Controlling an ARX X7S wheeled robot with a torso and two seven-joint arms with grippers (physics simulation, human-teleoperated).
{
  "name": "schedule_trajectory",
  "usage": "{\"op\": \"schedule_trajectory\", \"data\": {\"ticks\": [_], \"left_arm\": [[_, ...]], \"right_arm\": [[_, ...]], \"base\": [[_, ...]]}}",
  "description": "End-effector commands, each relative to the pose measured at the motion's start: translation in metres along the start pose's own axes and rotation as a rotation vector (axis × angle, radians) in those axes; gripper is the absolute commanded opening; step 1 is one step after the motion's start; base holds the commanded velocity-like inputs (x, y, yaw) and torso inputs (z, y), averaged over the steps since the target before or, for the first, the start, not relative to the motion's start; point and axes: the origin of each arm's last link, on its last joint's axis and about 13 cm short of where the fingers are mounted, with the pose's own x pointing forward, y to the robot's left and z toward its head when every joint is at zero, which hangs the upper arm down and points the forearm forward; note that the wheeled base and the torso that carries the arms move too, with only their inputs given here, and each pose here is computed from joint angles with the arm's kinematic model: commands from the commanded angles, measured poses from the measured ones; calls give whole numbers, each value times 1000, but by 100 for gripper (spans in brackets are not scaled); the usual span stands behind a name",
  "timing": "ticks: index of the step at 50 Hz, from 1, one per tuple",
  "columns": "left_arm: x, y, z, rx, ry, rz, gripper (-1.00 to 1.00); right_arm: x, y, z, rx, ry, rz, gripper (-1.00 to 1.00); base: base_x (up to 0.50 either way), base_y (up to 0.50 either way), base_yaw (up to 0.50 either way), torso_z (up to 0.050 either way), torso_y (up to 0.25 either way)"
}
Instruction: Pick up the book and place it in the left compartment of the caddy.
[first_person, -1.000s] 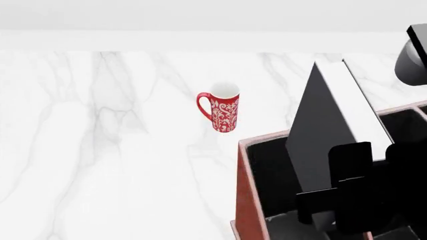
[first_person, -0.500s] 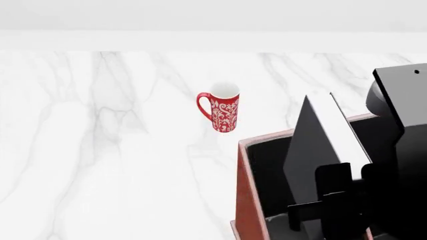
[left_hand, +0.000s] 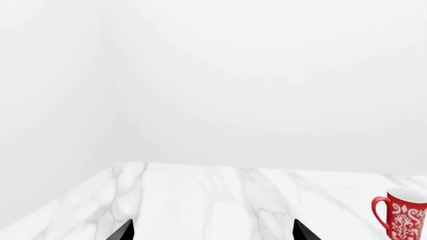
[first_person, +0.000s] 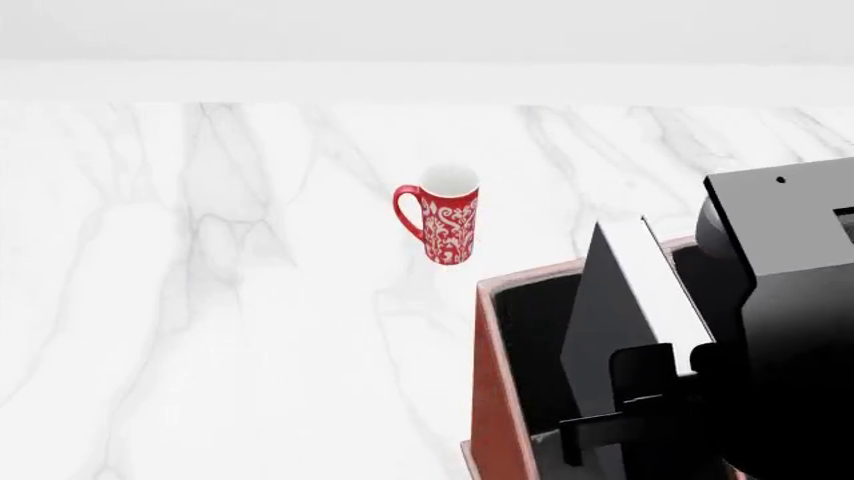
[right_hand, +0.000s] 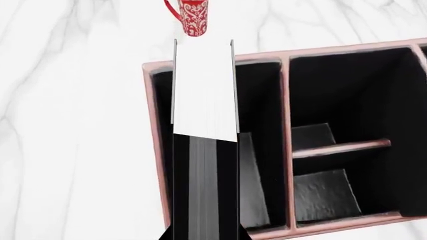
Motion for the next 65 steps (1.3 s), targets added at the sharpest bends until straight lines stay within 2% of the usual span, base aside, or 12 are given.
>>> {"op": "schedule_trajectory", "data": {"ticks": [1, 65], "left_arm": [[0, 0, 0, -1, 0, 0, 100], [-1, 1, 1, -3, -7, 0, 100]], "right_arm": [[7, -2, 5, -7, -34, -10, -100], [69, -9, -9, 6, 19, -70, -100]], "base": [[0, 0, 0, 0, 0], [0, 0, 0, 0, 1]]}}
